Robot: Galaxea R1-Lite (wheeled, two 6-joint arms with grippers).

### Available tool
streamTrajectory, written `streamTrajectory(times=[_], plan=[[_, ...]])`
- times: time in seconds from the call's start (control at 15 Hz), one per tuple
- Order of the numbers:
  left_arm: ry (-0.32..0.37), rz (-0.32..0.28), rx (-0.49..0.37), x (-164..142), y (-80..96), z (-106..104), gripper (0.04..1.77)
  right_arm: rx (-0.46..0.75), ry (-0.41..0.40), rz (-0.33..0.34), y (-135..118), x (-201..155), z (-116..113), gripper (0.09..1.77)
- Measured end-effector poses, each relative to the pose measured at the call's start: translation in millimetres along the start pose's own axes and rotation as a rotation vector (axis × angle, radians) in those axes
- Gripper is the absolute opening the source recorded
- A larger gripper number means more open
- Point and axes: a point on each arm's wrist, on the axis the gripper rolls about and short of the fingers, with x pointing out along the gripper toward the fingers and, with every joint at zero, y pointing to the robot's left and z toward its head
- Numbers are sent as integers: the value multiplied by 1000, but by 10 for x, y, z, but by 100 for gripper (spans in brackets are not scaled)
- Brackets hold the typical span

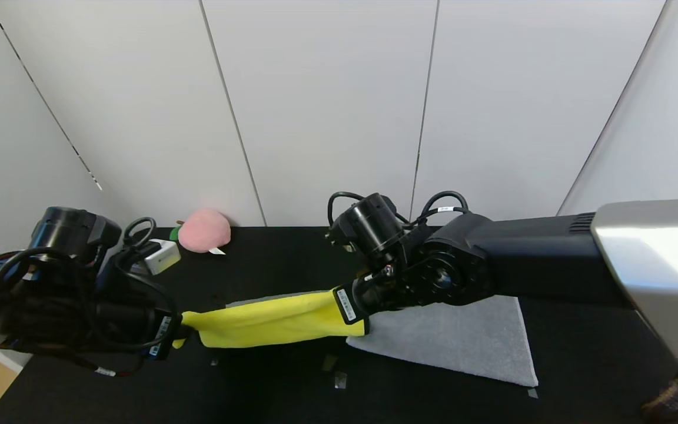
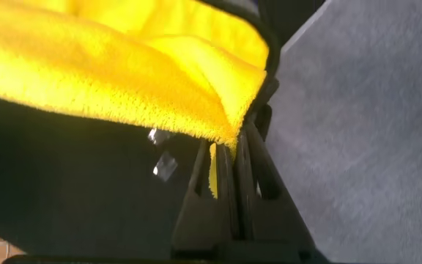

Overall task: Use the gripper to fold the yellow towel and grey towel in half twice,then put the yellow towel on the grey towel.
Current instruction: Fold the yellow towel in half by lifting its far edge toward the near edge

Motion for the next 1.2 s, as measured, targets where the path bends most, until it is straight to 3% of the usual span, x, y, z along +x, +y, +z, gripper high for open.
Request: streamTrajectory(times=[0.2,0.47,0.73,0.93,1.2], plan=[[39,15,-31,178,84,17,11,5,-27,-10,-49,179,99,14],[-15,38,-98,463,210,175,11,1,-55,-22,-102,418,126,14],[14,39,-138,734,278,220,11,17,-83,-27,-153,636,94,14],[-1,56,-171,882,315,236,14,22,-97,-26,-153,737,71,17],[10,61,-176,924,319,209,78,24,-92,-25,-144,774,49,79]])
